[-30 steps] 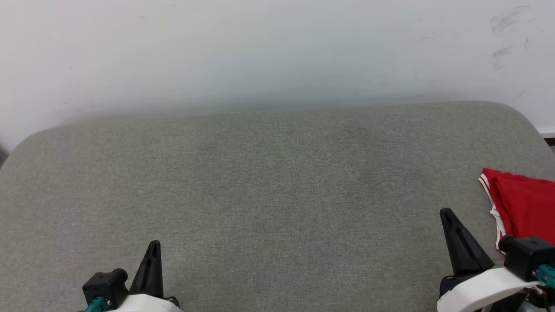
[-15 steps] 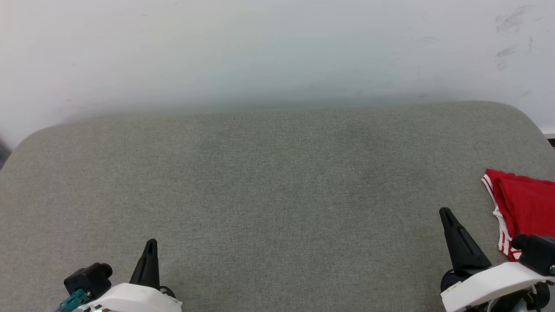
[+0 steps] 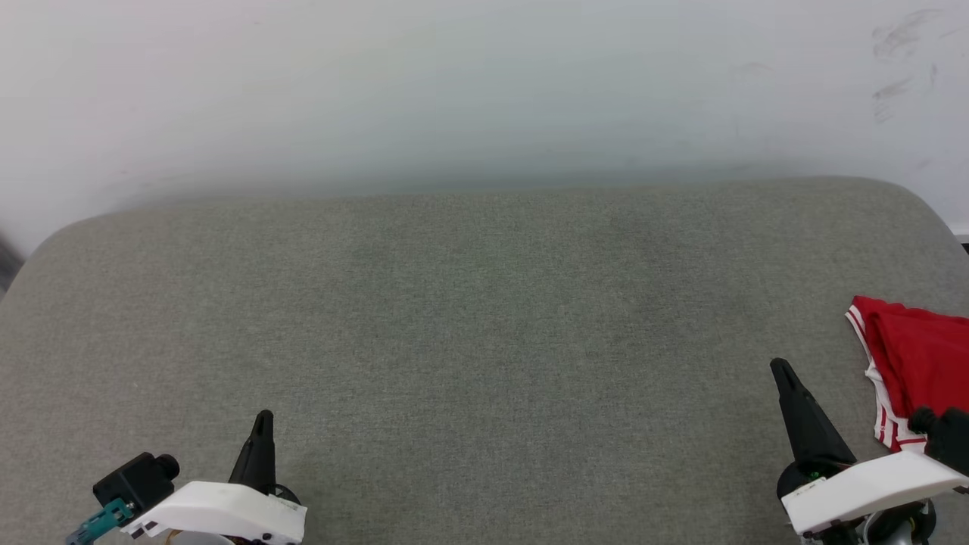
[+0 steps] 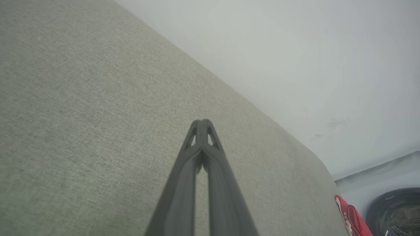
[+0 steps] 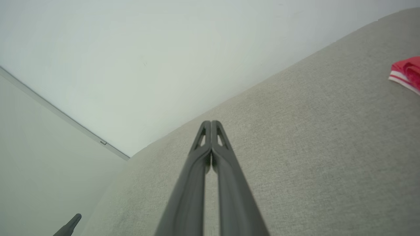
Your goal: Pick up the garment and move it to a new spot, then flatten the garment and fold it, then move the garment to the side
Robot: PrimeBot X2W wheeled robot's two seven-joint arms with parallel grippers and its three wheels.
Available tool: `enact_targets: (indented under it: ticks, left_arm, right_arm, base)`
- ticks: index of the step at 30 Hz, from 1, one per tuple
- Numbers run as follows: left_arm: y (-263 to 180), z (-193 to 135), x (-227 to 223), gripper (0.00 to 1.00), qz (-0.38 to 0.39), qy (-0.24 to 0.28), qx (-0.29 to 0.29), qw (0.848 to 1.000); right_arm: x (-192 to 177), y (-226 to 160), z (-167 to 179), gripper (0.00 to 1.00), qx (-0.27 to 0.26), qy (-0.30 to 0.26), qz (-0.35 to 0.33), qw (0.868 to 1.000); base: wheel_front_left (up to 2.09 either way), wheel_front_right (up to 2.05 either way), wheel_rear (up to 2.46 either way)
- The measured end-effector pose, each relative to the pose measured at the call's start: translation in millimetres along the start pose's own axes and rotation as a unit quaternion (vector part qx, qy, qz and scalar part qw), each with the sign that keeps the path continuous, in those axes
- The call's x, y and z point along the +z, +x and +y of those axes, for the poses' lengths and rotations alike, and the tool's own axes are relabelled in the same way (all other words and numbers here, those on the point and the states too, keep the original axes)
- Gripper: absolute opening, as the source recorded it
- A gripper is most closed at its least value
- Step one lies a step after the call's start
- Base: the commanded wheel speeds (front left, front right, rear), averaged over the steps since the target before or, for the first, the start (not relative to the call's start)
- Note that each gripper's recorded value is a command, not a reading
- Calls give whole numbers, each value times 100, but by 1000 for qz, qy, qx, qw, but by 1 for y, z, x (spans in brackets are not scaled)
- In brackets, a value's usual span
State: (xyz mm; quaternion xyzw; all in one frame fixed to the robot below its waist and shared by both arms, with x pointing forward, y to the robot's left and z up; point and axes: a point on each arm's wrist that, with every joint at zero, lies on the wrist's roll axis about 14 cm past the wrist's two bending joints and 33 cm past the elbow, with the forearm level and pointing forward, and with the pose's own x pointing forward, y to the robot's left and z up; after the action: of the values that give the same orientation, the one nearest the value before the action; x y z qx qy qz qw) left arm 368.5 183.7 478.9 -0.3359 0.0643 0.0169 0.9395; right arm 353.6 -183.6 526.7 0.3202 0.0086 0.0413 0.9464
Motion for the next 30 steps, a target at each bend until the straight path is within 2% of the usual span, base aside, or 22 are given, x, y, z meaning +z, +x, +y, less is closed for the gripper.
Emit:
enact_targets:
  ticks: [14, 30]
  left_arm:
    - [5, 0, 3, 0, 4, -94, 0, 996]
    - [9, -1, 8, 0, 1, -185, -6, 983]
  right_arm:
    - [0, 7, -5, 0, -3, 96, -5, 995]
    - [-2, 12, -12, 0, -11, 189, -11, 982]
  base:
    - [0, 0, 0]
    - [0, 0, 0]
